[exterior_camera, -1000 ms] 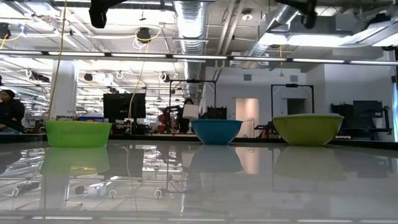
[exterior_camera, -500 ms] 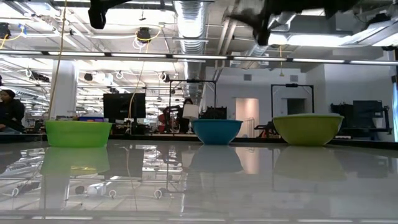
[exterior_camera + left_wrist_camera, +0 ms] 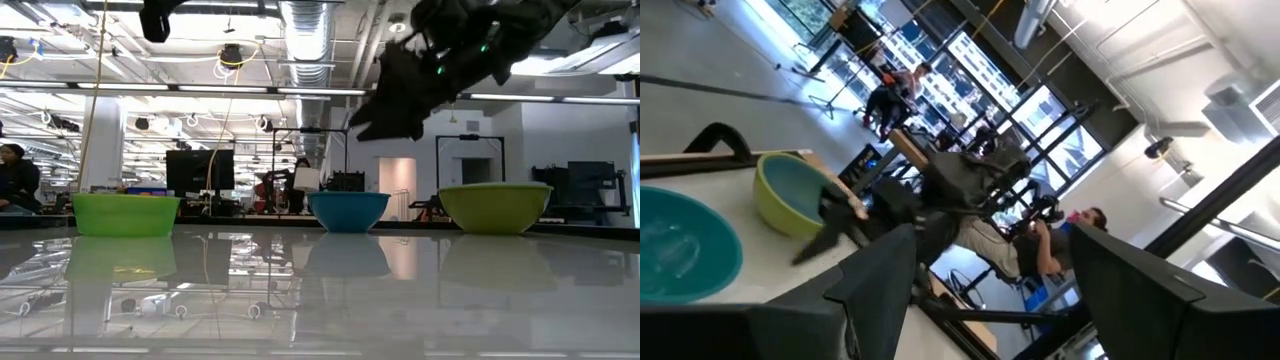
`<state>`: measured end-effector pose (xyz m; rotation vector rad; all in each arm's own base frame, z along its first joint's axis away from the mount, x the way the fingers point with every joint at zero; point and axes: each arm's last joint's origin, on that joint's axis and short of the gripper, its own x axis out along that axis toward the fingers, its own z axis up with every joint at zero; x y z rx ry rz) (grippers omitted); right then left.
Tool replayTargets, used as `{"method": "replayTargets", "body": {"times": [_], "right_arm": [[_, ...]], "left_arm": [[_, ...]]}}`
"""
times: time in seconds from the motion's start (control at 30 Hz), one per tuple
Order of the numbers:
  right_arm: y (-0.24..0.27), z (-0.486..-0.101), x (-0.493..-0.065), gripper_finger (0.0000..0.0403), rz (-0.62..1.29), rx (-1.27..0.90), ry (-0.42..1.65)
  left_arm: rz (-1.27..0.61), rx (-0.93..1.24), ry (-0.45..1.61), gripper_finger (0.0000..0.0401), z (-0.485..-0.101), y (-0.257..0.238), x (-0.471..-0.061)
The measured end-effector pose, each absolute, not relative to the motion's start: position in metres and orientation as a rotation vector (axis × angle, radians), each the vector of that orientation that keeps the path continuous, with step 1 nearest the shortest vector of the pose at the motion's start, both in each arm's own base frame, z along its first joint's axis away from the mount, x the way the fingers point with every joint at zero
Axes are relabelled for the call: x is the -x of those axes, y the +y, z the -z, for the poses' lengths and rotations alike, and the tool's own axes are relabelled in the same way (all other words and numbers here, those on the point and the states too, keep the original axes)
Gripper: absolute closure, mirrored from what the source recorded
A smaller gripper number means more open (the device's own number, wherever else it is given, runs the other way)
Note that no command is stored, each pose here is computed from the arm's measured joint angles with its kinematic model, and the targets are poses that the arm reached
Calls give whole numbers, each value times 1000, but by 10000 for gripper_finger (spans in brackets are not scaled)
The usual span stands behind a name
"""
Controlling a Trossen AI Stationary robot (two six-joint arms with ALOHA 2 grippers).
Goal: Nest bowls inside each other
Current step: Stack the blue bowl on the light blue bowl
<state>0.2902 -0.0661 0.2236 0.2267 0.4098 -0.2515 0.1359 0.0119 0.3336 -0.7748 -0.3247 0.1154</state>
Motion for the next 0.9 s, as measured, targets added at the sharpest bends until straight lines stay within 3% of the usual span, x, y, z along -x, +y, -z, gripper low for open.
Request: {"method": "replayTargets", "body": {"times": [0.33,0.57,0.9], "right_arm": [[-101,-212,-312,127,187,-129,536],[-125,-202,-343,127,146,-72,747],[-167,-167,-371,136,250,-211,1067]], "left_arm": [[-129,779,-328,147,-333,11,-136],[-130,780,-326,147,-333,11,-136],[-129,782,-325,147,-333,11,-136]]}}
